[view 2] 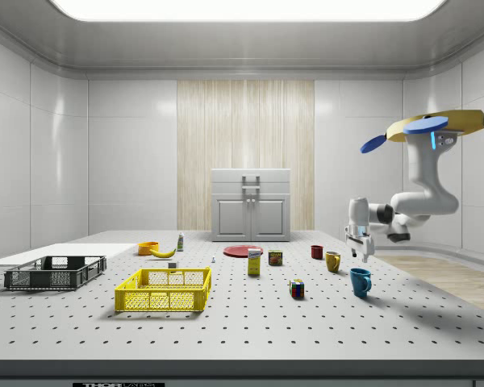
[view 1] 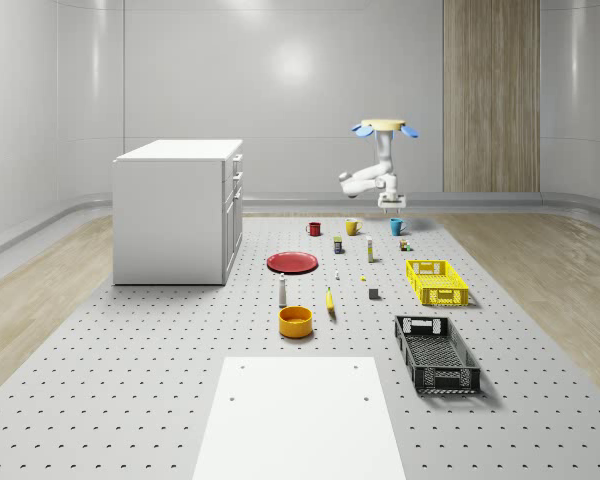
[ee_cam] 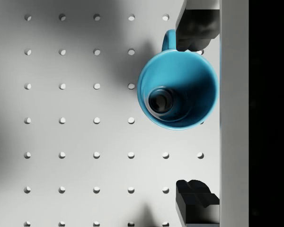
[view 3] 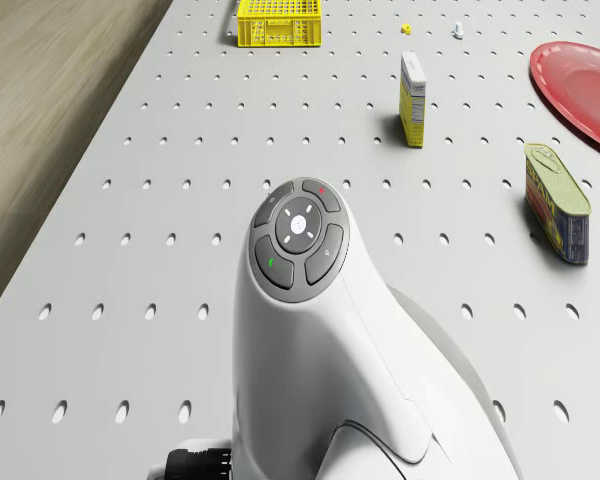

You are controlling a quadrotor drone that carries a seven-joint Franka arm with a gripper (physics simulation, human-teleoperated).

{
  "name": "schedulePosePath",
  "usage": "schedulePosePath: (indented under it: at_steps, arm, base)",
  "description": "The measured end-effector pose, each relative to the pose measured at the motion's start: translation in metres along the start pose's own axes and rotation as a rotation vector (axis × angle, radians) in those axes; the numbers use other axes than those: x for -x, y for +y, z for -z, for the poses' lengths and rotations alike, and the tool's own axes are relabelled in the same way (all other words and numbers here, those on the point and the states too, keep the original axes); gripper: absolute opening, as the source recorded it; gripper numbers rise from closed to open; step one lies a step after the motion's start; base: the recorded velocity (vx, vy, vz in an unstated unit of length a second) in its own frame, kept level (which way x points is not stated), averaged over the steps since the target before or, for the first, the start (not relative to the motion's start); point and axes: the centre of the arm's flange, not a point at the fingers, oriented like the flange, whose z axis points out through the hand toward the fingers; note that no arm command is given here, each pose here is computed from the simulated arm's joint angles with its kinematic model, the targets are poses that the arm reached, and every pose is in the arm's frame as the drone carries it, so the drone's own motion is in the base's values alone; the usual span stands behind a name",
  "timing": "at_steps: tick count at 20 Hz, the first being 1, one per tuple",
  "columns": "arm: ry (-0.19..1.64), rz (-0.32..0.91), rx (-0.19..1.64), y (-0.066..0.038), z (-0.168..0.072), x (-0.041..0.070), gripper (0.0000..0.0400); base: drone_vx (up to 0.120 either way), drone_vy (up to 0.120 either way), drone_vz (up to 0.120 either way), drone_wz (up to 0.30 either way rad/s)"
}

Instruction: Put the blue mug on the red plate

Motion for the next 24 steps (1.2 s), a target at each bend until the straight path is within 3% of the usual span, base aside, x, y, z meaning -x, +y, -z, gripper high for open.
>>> schedulePosePath:
  at_steps: [3,12,16,24]
  arm:
    - [0.000,0.000,0.000,0.000,0.000,0.000,0.0400]
    - [0.000,0.000,0.000,0.000,-0.025,0.000,0.0400]
    - [0.000,0.000,0.001,0.002,-0.031,-0.003,0.0400]
    - [0.000,-0.001,0.001,-0.005,-0.035,-0.013,0.0400]
  base:
    - [0.000,0.000,-0.107,0.000]
    - [0.000,0.000,0.000,0.000]
    - [0.000,0.000,0.000,0.000]
    - [0.000,0.000,0.000,0.000]
